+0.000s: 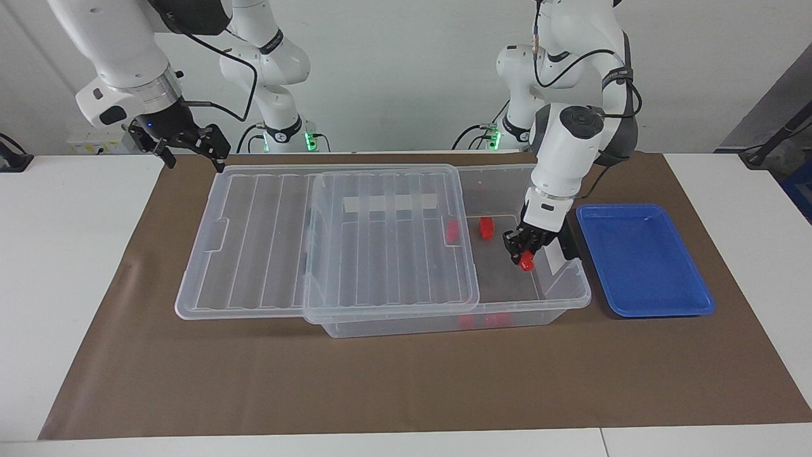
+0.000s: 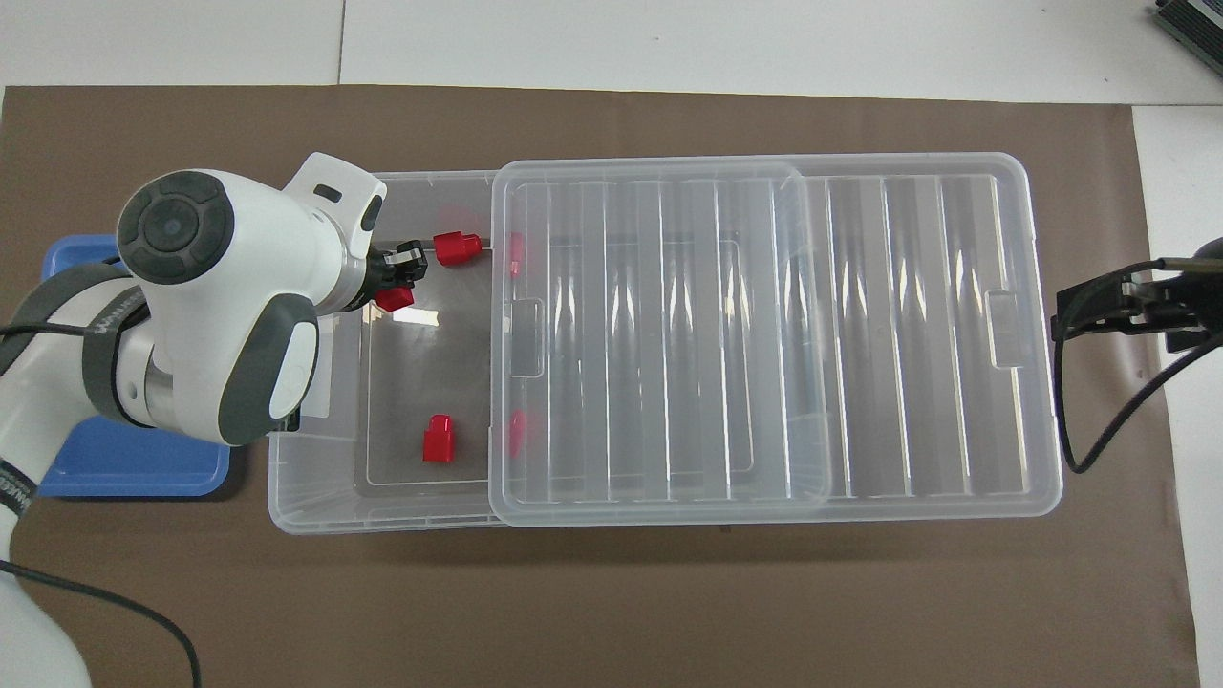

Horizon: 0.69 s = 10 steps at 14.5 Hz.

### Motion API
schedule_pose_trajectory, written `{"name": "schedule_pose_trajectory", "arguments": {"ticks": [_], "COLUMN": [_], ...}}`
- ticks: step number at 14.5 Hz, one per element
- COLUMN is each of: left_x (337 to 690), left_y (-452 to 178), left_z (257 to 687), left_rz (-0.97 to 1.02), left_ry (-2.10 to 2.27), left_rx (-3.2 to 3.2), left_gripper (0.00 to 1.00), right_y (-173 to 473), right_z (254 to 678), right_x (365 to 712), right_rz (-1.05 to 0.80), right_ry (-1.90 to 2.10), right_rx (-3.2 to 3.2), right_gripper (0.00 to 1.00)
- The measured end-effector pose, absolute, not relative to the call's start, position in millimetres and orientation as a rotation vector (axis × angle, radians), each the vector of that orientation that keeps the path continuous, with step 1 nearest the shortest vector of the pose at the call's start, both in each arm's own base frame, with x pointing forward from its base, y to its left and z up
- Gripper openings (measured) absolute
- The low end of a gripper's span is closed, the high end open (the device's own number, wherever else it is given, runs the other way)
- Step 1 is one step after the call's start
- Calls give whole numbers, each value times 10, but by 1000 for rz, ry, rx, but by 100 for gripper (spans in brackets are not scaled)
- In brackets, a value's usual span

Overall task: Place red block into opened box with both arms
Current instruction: 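Carry the red block with the left gripper over the open box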

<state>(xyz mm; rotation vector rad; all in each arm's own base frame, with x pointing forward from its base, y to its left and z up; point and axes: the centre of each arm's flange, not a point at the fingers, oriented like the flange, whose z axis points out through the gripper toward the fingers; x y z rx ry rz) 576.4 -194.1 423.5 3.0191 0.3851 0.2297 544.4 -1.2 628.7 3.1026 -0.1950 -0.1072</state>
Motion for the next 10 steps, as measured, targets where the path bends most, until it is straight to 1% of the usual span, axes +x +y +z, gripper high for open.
{"name": "schedule_pose_trajectory", "arguments": {"ticks": [4, 10], "left_x": [5675, 5666], "left_y": [-1915, -1976], "left_z": [3948, 3782], "left_rz": [245, 289], "left_ry": [362, 269], "left_rx": [3028, 3111], "left_gripper": [34, 34], "right_y": [-12, -12], "right_z": [6287, 6287], "right_x": [5444, 5444], "right_rz": [-107, -107], "right_ry": [-195, -195], "right_rx": [3103, 3103], "right_gripper": [100, 100]}}
